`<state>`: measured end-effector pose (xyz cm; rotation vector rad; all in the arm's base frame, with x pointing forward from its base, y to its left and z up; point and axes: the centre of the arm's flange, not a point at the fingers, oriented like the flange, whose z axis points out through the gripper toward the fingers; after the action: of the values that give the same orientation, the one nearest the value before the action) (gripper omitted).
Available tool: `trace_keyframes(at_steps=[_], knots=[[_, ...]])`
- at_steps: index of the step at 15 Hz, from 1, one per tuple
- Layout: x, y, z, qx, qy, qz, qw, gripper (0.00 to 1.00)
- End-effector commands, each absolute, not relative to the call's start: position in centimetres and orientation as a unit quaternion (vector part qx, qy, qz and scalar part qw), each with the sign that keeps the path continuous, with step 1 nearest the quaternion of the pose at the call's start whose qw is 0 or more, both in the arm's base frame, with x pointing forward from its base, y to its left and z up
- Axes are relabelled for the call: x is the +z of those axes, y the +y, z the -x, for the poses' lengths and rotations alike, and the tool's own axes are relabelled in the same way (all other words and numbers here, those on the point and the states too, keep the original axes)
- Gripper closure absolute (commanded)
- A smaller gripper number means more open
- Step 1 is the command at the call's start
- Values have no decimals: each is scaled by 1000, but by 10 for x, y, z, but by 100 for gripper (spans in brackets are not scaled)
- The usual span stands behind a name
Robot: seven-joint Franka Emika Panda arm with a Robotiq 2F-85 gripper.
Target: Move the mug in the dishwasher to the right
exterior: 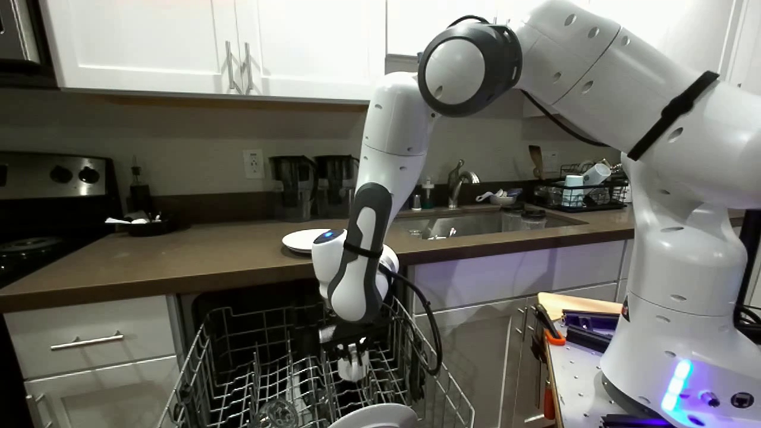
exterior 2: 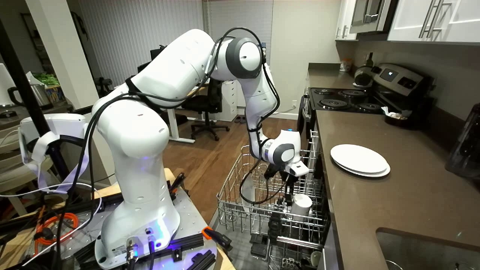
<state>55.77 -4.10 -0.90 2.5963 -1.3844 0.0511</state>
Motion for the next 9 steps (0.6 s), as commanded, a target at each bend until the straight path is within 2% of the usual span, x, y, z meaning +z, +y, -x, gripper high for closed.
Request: trace_keyframes(at_steps=[1,2,3,6,7,9], knots=[[-11,-43,-568,-2,-460,-883,90,89],[-11,-43,-568,-4,-459,-884,91,84],[-12,-43,-568,-5,-459,-884,91,83],[-6,-39,-567,-13,-455,-885,99,53],[-4,-36,-566,-16,-455,-885,101,48],[5,-30,-564,-21,-453,-885,109,44]])
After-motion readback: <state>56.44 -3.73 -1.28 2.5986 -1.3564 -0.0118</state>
